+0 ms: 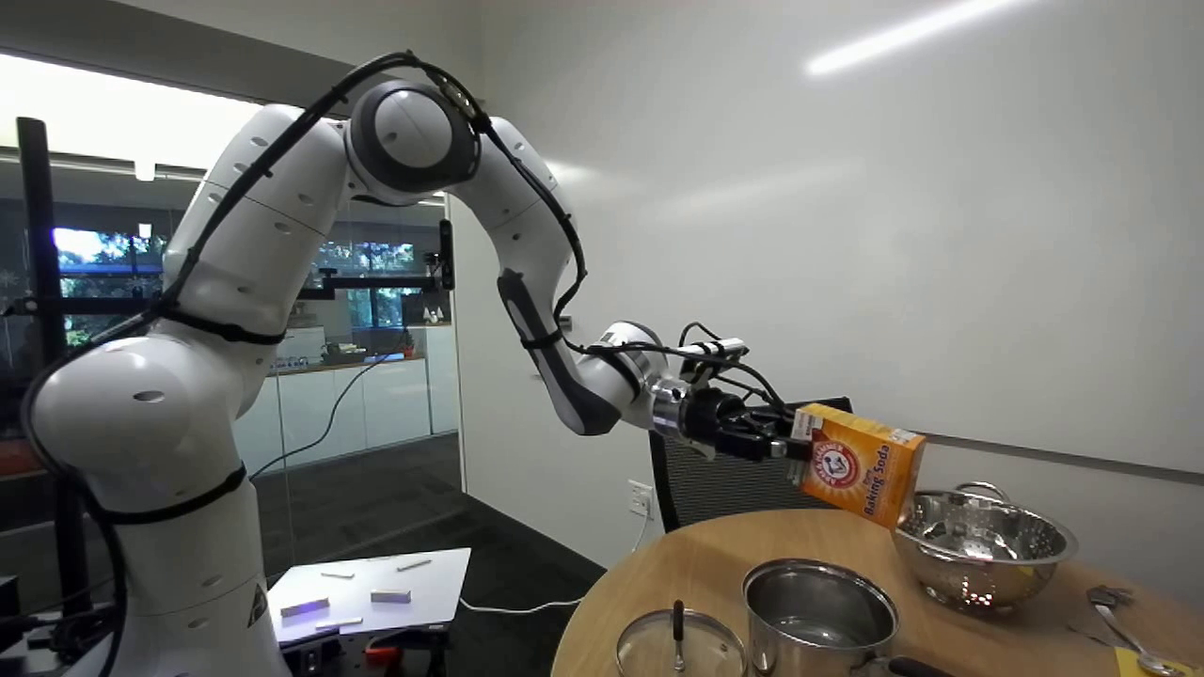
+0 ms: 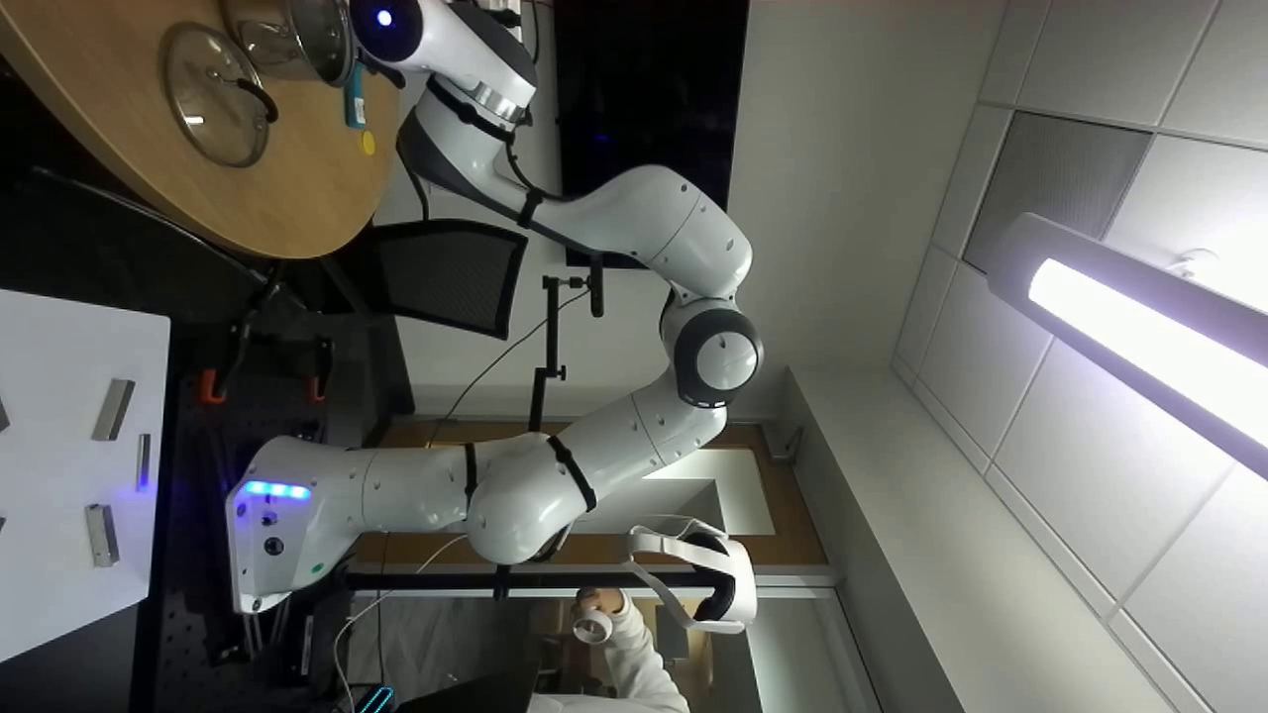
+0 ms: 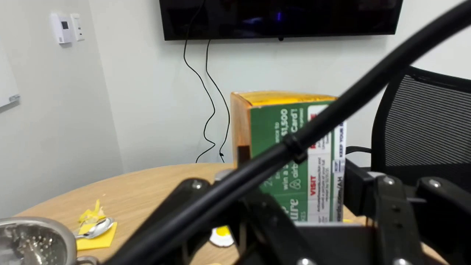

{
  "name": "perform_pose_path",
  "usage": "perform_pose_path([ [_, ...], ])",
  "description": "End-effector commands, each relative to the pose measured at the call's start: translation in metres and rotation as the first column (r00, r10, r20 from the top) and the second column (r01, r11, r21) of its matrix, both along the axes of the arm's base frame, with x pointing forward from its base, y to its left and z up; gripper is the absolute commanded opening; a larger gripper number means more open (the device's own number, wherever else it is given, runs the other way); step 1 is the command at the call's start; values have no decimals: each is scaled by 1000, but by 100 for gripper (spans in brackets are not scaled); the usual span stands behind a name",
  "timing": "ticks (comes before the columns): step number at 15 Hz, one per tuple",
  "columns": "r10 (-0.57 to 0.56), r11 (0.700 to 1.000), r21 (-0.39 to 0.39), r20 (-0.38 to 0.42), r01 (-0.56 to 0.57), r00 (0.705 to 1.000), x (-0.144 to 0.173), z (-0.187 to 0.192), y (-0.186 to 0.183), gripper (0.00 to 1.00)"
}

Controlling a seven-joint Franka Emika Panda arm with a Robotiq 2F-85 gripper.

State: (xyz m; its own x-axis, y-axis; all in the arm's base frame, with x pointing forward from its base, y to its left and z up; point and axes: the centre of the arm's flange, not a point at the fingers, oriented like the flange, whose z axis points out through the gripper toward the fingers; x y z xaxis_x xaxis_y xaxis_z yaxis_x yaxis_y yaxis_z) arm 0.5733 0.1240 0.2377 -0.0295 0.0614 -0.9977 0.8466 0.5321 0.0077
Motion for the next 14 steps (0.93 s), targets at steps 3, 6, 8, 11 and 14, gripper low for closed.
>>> perform_pose_path([
  [3, -99, 992, 72, -12, 100, 995, 0, 17, -14, 27],
  [6, -178, 963, 199, -46, 183, 983, 1, 13, -20, 27],
  [8, -216, 938, 265, -63, 225, 974, 3, 15, -23, 27],
  [11, -257, 905, 338, -53, 260, 965, 11, 25, -28, 27],
  [14, -294, 870, 398, -55, 291, 954, 19, 40, -34, 27],
])
